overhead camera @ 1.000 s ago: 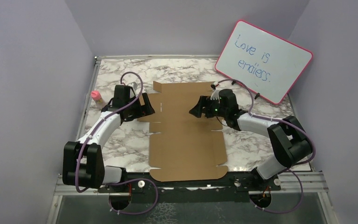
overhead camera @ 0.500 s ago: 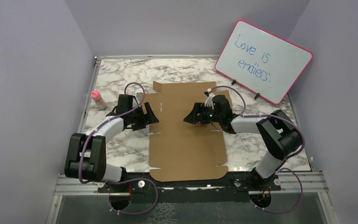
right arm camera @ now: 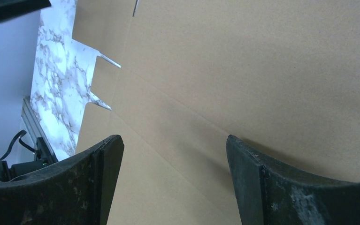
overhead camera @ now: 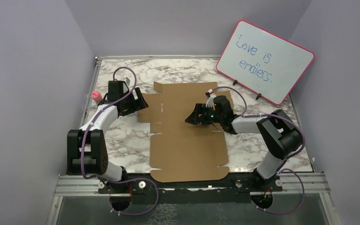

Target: Fold the paper box

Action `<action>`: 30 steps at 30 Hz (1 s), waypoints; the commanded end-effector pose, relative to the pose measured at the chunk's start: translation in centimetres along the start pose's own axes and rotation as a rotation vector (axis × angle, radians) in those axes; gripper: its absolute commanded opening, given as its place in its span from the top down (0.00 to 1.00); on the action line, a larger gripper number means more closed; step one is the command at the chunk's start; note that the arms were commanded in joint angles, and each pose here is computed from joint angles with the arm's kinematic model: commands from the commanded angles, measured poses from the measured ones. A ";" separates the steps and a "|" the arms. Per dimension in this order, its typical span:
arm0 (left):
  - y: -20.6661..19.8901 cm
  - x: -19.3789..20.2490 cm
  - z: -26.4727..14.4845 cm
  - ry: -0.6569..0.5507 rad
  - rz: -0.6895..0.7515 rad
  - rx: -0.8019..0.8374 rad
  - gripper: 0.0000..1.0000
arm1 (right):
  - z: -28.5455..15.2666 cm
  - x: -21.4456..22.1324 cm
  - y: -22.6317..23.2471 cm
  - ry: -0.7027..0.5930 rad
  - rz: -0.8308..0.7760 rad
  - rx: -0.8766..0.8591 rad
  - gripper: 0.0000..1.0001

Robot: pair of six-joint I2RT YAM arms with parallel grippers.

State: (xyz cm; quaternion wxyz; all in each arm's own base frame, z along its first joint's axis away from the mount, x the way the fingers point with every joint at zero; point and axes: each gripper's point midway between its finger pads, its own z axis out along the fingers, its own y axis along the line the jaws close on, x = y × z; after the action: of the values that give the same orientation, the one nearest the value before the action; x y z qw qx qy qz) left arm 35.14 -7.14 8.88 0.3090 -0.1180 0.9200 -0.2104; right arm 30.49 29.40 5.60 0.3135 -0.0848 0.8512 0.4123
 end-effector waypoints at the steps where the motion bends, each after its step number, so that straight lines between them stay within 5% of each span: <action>1: 2.4 -0.9 0.8 0.029 0.042 -0.084 0.14 | 0.8 -0.6 -0.2 -0.025 -0.029 0.005 0.15; 10: 2.0 0.1 3.3 0.148 0.013 0.011 0.24 | 1.2 0.2 -0.9 -0.022 -0.013 0.006 0.16; 17: 1.4 1.5 4.3 0.214 -0.010 0.077 0.51 | 1.1 0.5 -1.0 -0.020 -0.013 0.003 0.16; 25: 0.9 -0.1 2.6 0.129 0.026 0.034 0.91 | 1.1 1.0 -1.5 -0.020 -0.008 0.020 0.17; 30: -0.4 0.2 2.1 0.113 0.098 -0.031 0.98 | 1.1 1.2 -1.9 -0.021 -0.008 0.030 0.17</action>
State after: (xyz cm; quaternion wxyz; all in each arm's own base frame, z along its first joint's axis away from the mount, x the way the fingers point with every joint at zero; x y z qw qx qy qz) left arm 36.25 -7.77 6.05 0.2396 -0.0854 0.9384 -0.2337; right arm 31.17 29.64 4.79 0.3305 -0.0872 0.8429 0.4155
